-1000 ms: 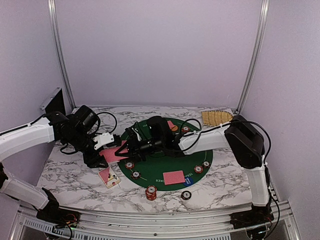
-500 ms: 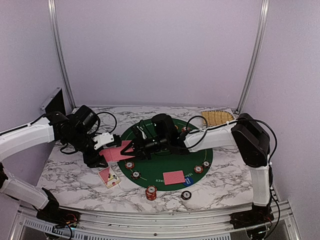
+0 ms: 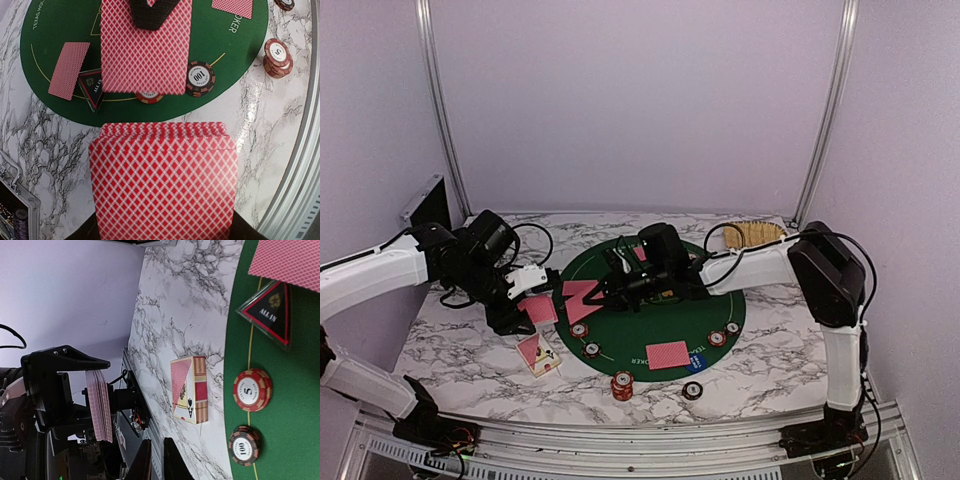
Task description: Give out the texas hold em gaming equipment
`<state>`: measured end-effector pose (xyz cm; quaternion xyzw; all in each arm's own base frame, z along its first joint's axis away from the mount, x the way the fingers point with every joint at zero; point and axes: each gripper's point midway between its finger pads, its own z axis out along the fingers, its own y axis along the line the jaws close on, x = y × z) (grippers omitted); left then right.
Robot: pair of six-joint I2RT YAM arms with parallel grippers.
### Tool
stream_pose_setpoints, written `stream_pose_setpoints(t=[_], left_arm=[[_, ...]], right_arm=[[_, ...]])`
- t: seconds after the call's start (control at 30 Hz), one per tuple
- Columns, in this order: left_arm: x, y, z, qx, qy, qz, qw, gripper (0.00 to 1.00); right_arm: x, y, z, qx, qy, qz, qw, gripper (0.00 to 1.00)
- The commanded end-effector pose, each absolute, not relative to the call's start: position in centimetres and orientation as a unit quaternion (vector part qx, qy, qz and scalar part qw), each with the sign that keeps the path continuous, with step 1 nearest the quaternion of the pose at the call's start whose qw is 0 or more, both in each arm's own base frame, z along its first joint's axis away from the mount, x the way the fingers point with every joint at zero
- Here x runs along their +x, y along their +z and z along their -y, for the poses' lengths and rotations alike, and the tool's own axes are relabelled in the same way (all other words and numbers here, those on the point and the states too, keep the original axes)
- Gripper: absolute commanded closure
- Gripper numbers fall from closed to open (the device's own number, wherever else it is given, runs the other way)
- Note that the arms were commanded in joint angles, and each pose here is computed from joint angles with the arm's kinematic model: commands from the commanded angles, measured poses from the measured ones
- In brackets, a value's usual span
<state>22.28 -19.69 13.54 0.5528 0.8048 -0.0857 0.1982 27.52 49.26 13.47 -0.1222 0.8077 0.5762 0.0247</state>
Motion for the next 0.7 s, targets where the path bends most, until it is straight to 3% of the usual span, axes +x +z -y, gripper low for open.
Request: stream_pose_setpoints(t=[0.0, 0.67], left_arm=[[22.4, 14.6, 19.7, 0.553, -0.084, -0.799, 0.219, 1.00], [22.3, 14.5, 19.8, 0.554, -0.088, -0.799, 0.217, 1.00]], right_arm=[[29.8, 15.7, -47.9, -0.123, 0.579, -0.804, 0.059, 0.92], [38.1, 10.8, -53.0, -0.110, 0.558, -0.818, 0.085, 0.93]])
